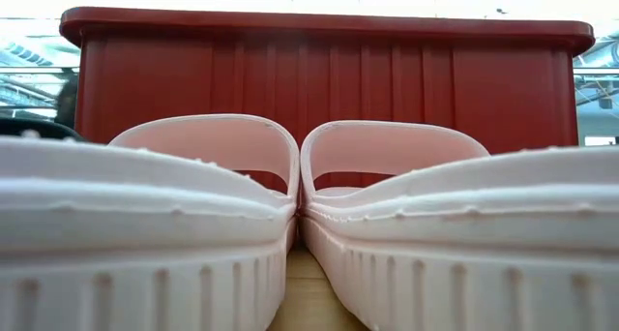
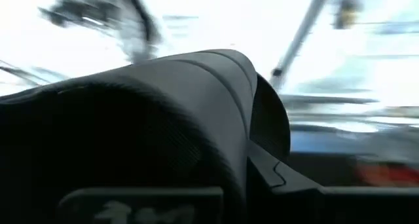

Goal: Pick and place slides into bin
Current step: Put the black slipper into the red container

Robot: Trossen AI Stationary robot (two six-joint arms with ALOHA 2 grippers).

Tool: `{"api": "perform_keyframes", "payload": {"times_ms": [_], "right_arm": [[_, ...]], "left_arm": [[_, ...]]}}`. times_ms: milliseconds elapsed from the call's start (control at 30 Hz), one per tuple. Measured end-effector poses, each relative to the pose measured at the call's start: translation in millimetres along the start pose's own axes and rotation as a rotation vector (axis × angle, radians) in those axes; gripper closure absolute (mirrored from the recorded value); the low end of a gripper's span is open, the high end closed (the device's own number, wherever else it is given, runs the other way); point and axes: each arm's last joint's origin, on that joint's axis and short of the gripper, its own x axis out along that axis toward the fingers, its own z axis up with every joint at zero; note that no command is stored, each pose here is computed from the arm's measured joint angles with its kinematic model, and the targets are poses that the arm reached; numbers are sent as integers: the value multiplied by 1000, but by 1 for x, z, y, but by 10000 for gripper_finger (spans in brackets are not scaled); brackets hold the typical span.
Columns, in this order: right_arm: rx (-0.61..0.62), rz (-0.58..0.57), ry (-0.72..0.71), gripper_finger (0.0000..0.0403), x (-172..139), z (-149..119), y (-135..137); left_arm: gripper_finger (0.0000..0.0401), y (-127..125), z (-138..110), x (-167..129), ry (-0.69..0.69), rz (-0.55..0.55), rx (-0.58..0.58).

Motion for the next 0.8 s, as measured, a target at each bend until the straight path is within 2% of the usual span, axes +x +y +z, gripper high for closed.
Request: {"api": "perform_keyframes", "payload": {"times_ms": [167,267,467,567,667,800], "right_arm": [[-103,-306,116,397,-2,-7,-35],[-156,-437,225,397,-5,-14,-52],[-252,-611,431,397,-2,-1,-72],[-326,-716,588,397,-6,3,-79],[-405,-798,787,397,-19,-2,-87],[-439,-841,994,397,-35,-15,-97]], "left_arm": [[146,21,8,-2,-13,23,22],[146,29,11,-3,-17,30,26],[146,41,14,-6,9,77,56],[146,46,14,-6,37,124,57],[146,49,15,-7,48,143,52],[146,49,15,-7,48,142,56]]}}
